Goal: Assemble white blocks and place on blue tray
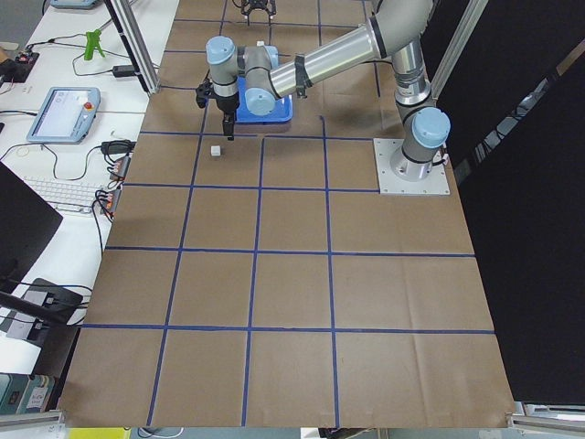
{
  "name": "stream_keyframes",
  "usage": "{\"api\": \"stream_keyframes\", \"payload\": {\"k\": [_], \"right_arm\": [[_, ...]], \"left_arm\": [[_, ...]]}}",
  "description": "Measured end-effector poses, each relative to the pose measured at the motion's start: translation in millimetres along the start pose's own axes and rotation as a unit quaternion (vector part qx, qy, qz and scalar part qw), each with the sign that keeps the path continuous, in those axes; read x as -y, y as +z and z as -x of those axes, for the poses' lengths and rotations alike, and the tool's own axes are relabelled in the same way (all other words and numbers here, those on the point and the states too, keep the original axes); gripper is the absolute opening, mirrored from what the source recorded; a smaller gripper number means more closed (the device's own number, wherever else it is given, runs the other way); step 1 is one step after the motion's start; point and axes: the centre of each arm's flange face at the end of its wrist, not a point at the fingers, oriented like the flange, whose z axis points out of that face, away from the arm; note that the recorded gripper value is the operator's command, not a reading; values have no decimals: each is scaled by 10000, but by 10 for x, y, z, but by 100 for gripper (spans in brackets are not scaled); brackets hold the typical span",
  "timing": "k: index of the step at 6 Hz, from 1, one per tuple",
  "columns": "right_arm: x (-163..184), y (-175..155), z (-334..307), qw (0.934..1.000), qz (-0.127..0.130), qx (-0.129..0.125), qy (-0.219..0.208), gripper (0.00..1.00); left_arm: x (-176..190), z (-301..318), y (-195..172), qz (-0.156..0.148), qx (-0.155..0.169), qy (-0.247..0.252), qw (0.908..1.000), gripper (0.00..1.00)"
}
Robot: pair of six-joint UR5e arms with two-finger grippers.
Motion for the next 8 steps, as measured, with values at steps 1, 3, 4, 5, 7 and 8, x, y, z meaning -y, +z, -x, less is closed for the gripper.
{"api": "stream_keyframes", "payload": {"k": [1,3,4,5,7,8], "right_arm": [[-166,105,45,10000,-72,-1,-5,100],[-346,268,68,9999,-139,69,-45,100],[-414,347,73,9998,-175,127,-45,100],[-454,394,76,9997,-193,160,-36,100],[-486,427,80,9996,-181,194,-23,80],[-489,429,81,9996,-177,198,-19,63]], "left_arm": [[127,67,264,-34,4,-32,10000,99],[297,113,715,-212,19,-72,9997,99],[326,112,805,-278,21,-75,9996,92],[336,97,819,-314,22,-66,9995,70],[331,70,775,-369,29,-62,9993,9],[332,68,743,-397,33,-57,9992,2]]}}
